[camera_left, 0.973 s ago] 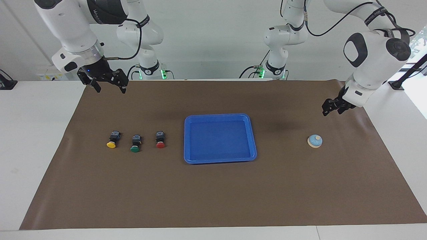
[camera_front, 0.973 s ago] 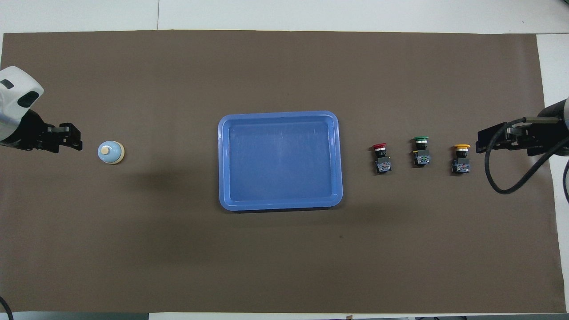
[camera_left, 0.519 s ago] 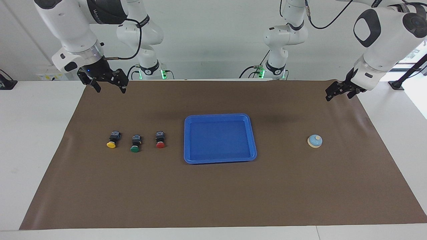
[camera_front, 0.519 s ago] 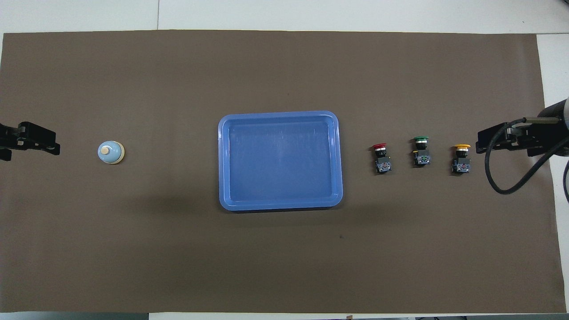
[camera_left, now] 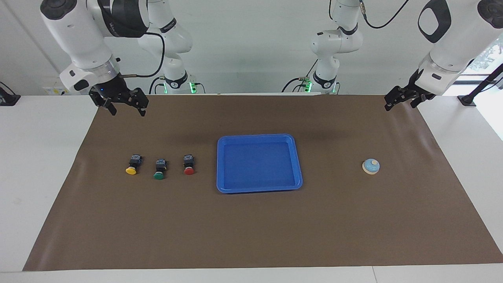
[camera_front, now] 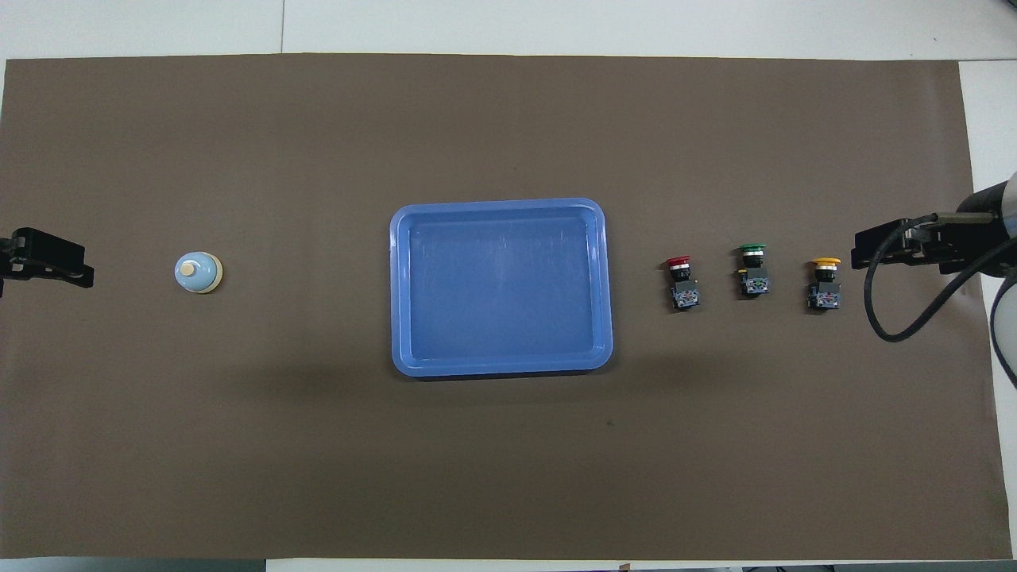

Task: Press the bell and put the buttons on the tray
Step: 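Reach the right gripper to the yellow button and grasp it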

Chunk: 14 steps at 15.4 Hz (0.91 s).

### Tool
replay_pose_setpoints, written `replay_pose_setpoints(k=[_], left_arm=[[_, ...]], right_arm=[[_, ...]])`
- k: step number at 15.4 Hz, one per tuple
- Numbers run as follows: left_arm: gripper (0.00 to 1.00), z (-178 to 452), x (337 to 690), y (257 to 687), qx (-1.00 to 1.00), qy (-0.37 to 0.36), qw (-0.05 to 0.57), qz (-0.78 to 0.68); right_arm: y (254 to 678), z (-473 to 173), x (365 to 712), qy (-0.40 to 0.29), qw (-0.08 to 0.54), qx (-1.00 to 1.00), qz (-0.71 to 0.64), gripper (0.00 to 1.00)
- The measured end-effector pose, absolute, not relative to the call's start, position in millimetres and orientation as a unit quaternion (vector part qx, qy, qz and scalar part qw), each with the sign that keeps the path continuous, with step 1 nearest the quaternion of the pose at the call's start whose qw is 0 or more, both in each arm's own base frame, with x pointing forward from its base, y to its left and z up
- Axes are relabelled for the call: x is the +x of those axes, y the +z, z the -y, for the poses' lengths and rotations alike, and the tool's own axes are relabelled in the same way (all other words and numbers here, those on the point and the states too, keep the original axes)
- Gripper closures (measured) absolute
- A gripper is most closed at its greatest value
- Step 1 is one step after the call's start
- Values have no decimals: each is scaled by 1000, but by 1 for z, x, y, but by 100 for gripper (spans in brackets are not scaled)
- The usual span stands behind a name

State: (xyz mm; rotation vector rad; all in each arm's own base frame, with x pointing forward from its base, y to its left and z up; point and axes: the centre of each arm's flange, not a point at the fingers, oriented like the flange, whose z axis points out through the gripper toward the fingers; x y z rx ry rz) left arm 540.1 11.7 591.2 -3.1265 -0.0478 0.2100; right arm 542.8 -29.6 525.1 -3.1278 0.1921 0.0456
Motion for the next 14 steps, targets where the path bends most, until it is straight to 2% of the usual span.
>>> replay_pose_setpoints(k=[5, 8, 14], left_arm=[[0, -1, 540, 591, -998, 68, 4, 6], [0, -1, 540, 591, -998, 70, 4, 6], [0, 7, 544, 575, -996, 91, 5, -2]], right_arm=[[434, 40, 559, 13, 7, -997, -77, 0], [383, 41, 555, 10, 8, -996, -87, 0], [339, 54, 533, 23, 8, -994, -103, 0]])
